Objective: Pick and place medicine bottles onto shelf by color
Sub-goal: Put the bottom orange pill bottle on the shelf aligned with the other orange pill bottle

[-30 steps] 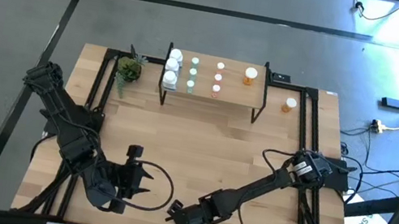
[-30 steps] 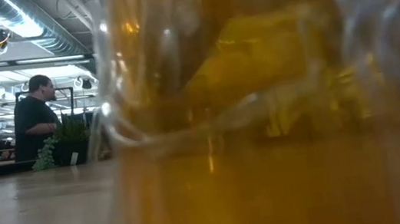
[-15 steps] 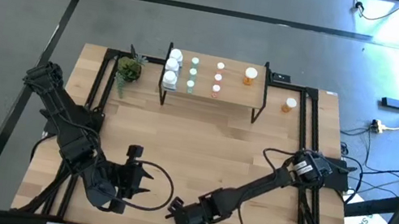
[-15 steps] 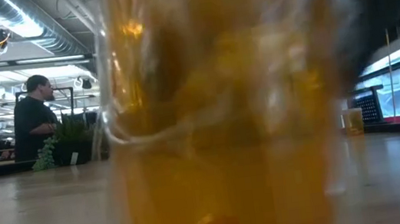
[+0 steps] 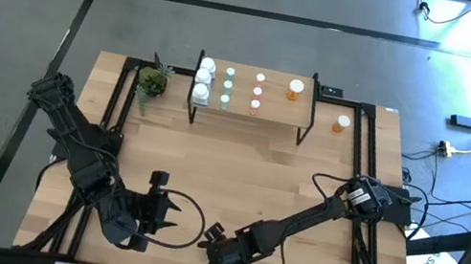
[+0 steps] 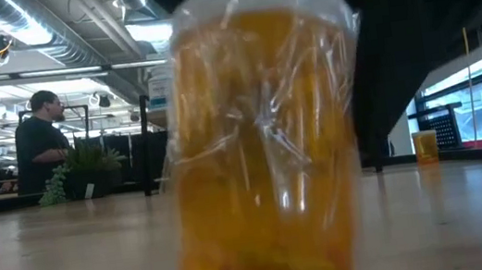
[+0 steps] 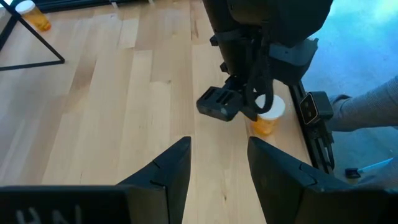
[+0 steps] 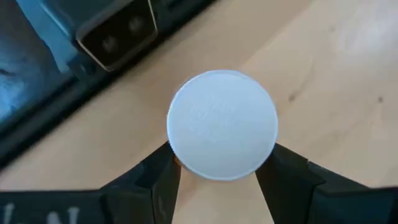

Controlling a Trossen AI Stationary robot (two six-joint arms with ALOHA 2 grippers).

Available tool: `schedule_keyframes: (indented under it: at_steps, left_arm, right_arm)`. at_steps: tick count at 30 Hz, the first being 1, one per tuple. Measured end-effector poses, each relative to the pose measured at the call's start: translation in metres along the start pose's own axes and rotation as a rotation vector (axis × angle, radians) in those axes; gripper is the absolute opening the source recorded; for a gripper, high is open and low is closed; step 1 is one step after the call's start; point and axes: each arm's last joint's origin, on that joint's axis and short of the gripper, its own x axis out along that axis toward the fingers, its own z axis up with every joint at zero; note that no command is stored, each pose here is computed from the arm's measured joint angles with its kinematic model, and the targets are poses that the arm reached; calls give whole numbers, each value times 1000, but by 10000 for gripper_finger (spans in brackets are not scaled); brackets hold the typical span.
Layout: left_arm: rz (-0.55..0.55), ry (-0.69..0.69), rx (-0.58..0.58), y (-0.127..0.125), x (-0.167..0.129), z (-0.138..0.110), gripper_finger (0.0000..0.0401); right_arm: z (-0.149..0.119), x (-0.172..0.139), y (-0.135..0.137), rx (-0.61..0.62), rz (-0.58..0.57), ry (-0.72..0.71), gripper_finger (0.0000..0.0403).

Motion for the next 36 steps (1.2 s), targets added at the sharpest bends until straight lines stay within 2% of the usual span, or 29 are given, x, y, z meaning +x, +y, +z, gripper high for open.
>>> schedule_keyframes:
  at_steps: [5, 9, 18, 23, 28, 34, 36]
  left_arm:
    - [0, 0, 0, 0, 0, 0, 151]
    - [0, 0, 0, 0, 0, 0, 151]
    - [0, 0, 0, 0, 0, 0, 151]
    - [0, 0, 0, 0, 0, 0, 151]
    - [0, 0, 0, 0, 0, 0, 151]
    - [0, 0, 0, 0, 0, 0, 151]
    - [0, 0, 0, 0, 0, 0, 151]
  right_arm:
    - [-13, 9, -2, -12, -27, 103, 191]
    - [-6, 3, -7, -3, -47, 43, 192]
    - [-7, 5, -7, -9, -54, 48, 193]
    - [-6, 4, -6, -4, -157, 77, 193]
    - [0, 5, 12, 48, -254, 97, 194]
    - [8, 1, 39, -9, -409, 142, 194]
    - [14, -4, 45, -25, -425, 139, 194]
